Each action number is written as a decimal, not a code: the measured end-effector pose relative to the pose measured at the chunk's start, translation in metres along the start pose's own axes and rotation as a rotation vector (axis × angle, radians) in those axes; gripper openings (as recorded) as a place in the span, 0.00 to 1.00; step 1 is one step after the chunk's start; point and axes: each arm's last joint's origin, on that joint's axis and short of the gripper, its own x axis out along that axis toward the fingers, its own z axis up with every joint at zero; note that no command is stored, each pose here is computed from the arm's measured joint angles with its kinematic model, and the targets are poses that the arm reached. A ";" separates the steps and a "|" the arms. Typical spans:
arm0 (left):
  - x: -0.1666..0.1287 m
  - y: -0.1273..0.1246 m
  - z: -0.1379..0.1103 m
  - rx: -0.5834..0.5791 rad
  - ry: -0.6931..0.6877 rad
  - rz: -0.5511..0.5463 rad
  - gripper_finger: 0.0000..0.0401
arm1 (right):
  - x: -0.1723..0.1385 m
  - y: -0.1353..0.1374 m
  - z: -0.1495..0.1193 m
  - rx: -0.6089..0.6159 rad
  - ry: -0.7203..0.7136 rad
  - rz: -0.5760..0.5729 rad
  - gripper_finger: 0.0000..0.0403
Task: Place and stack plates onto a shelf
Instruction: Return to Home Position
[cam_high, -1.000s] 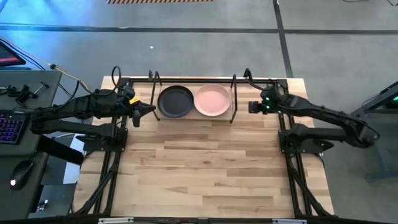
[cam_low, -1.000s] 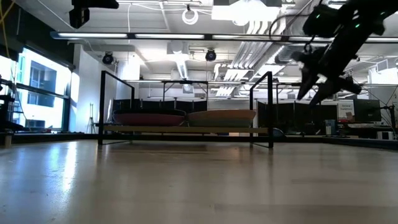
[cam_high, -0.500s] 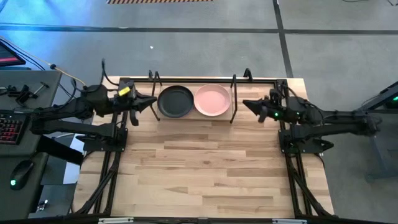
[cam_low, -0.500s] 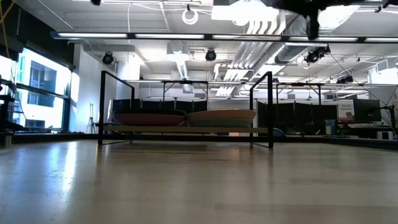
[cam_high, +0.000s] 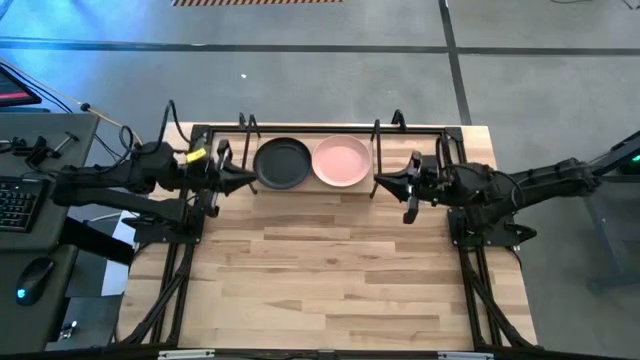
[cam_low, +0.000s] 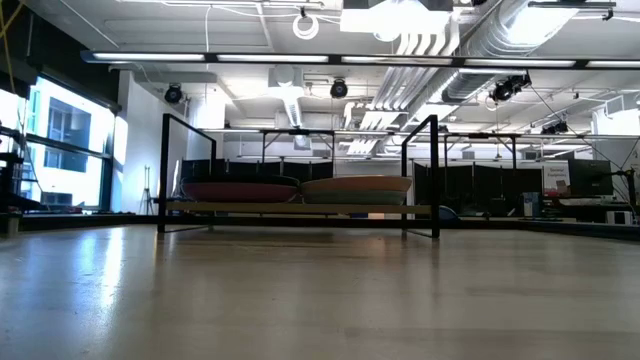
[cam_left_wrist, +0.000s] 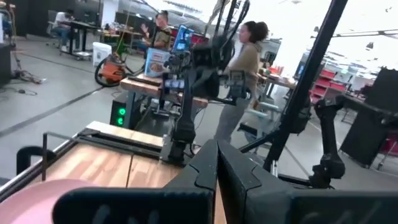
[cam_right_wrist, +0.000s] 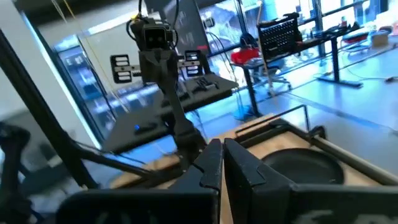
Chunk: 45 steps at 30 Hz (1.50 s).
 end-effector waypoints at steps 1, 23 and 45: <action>-0.001 -0.002 -0.003 -0.001 0.002 0.004 0.00 | 0.002 0.002 0.005 -0.023 0.012 -0.004 0.00; -0.006 0.003 -0.027 -0.014 -0.001 0.007 0.00 | 0.008 0.010 0.020 -0.079 0.121 -0.011 0.00; -0.050 0.033 -0.103 -0.075 -0.192 0.054 0.00 | 0.008 0.009 0.019 0.014 0.125 -0.042 0.00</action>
